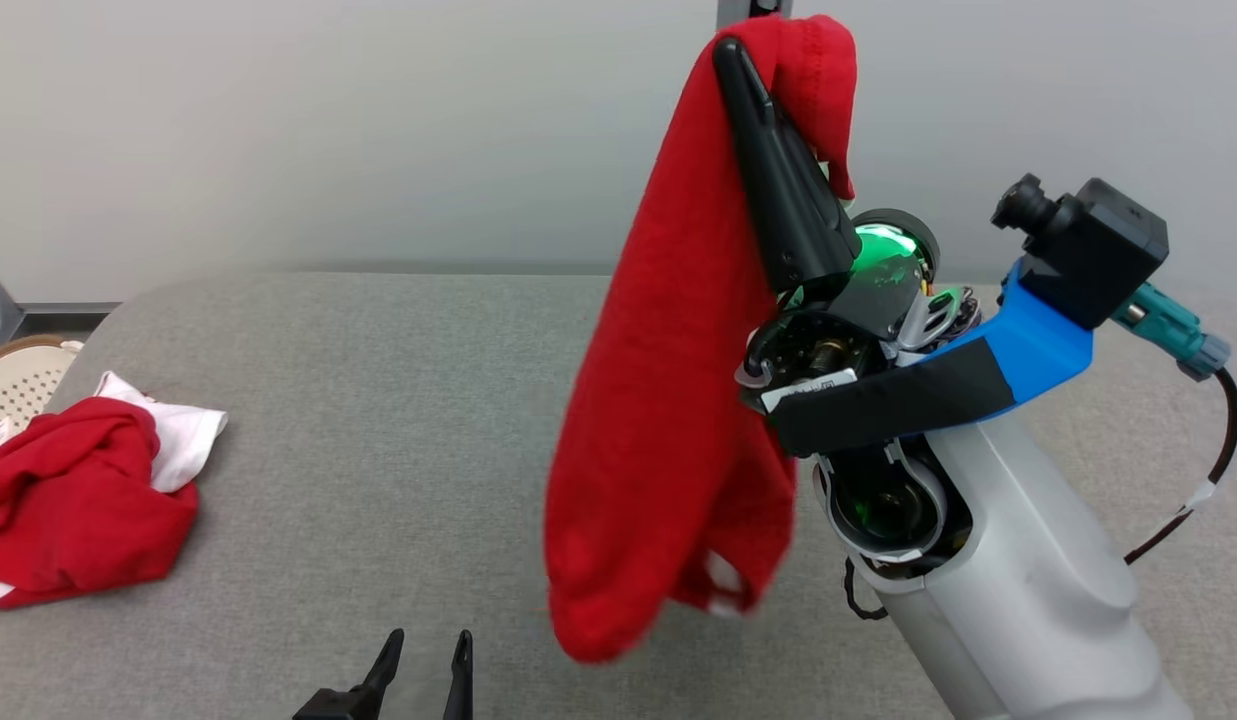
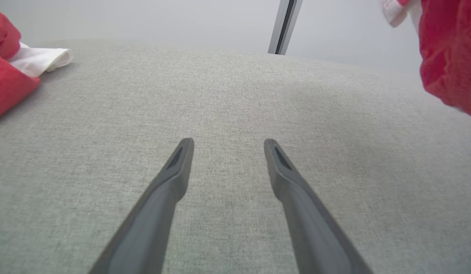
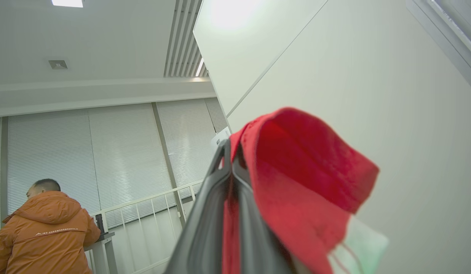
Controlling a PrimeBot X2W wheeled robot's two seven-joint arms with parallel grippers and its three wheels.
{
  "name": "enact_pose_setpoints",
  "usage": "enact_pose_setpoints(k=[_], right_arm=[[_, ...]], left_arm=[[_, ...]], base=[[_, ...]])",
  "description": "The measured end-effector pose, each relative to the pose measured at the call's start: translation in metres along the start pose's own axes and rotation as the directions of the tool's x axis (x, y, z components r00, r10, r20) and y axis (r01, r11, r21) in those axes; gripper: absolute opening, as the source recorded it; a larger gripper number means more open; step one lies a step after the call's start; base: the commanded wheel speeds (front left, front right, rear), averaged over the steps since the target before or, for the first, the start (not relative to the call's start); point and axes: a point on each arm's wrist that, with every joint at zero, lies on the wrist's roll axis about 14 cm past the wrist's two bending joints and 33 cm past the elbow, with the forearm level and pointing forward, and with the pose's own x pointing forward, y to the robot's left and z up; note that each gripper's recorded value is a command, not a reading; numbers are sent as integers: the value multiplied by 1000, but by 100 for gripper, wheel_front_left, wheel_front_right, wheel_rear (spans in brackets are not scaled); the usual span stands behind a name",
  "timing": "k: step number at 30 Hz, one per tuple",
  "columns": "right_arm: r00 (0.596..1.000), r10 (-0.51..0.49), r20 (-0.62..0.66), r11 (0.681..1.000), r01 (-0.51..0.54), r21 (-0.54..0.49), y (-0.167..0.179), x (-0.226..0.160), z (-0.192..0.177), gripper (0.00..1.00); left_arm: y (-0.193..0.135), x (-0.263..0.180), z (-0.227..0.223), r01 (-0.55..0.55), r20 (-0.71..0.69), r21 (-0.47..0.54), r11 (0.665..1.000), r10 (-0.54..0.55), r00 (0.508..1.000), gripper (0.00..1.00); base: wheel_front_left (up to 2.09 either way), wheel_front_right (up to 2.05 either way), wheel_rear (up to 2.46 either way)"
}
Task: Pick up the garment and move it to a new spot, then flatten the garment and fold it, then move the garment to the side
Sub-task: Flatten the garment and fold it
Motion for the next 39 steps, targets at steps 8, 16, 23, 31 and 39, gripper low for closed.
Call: enact_pose_setpoints(k=[8,16,23,31,39], right_arm=[[983,-139,-116,990,136,-35,-50,-18,-41,0],[892,-218,-396,971,159,-176,-98,-35,-137,100],[809,-264,-525,959,162,-233,-123,-65,-184,100],[765,-383,-518,915,236,-328,-151,-111,-170,100],[599,-515,-613,853,292,-432,-159,-219,-185,100]], left_arm=[[-7,8,4,26,3,0,1000,-26,1000,100],[8,3,-5,-25,-24,-22,999,24,999,100],[23,0,-13,-76,-53,-31,997,75,996,100],[8,14,-9,-17,-49,-21,1000,16,999,100],[1,19,-5,6,-36,-17,1000,-7,999,100]], base=[[0,0,0],[0,0,0],[0,0,0],[0,0,0],[0,0,0]])
